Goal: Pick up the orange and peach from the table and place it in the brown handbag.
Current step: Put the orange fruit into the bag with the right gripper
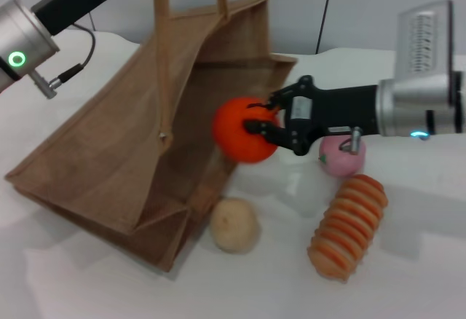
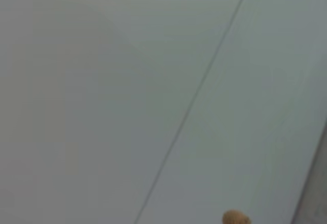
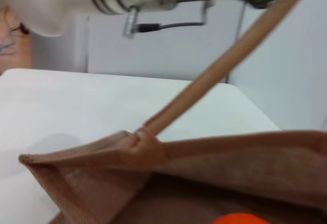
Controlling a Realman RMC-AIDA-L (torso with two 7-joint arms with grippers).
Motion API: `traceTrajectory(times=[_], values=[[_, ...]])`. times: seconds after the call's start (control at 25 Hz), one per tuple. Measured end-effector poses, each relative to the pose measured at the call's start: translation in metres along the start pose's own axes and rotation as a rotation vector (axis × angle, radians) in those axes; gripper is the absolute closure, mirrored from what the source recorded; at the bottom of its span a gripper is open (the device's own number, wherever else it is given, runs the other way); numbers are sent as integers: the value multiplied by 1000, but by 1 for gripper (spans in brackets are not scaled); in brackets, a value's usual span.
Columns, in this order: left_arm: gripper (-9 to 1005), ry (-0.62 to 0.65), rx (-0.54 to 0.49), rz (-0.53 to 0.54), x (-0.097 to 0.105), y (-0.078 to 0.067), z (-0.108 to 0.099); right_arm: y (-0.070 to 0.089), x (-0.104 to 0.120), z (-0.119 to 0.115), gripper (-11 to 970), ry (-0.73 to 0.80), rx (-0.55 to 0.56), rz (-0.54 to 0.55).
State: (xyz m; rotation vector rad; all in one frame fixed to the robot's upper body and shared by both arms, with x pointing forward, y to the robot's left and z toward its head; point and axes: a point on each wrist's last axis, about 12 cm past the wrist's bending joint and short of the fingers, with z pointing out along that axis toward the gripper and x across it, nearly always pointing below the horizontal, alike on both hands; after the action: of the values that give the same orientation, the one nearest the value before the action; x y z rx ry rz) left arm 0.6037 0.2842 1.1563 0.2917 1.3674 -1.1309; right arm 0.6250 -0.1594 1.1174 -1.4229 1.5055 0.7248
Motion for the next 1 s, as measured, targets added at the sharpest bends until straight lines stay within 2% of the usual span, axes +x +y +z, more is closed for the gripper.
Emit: traceTrajectory(times=[0.16,0.48,0.72,1.0], values=[[877,-4,66,-7,-2,-7,9,-2,-11,15,752,12,-23,-16],[877,-9,128,-17,-3,-14,14,-3,-22,37,757,53,-38,-71],[878,-24,164,-30,-5,-18,14,-15,-17,47,756,129,83,-50],[878,-53,171,-33,-6,-19,7,-21,-14,41,756,59,186,-30]])
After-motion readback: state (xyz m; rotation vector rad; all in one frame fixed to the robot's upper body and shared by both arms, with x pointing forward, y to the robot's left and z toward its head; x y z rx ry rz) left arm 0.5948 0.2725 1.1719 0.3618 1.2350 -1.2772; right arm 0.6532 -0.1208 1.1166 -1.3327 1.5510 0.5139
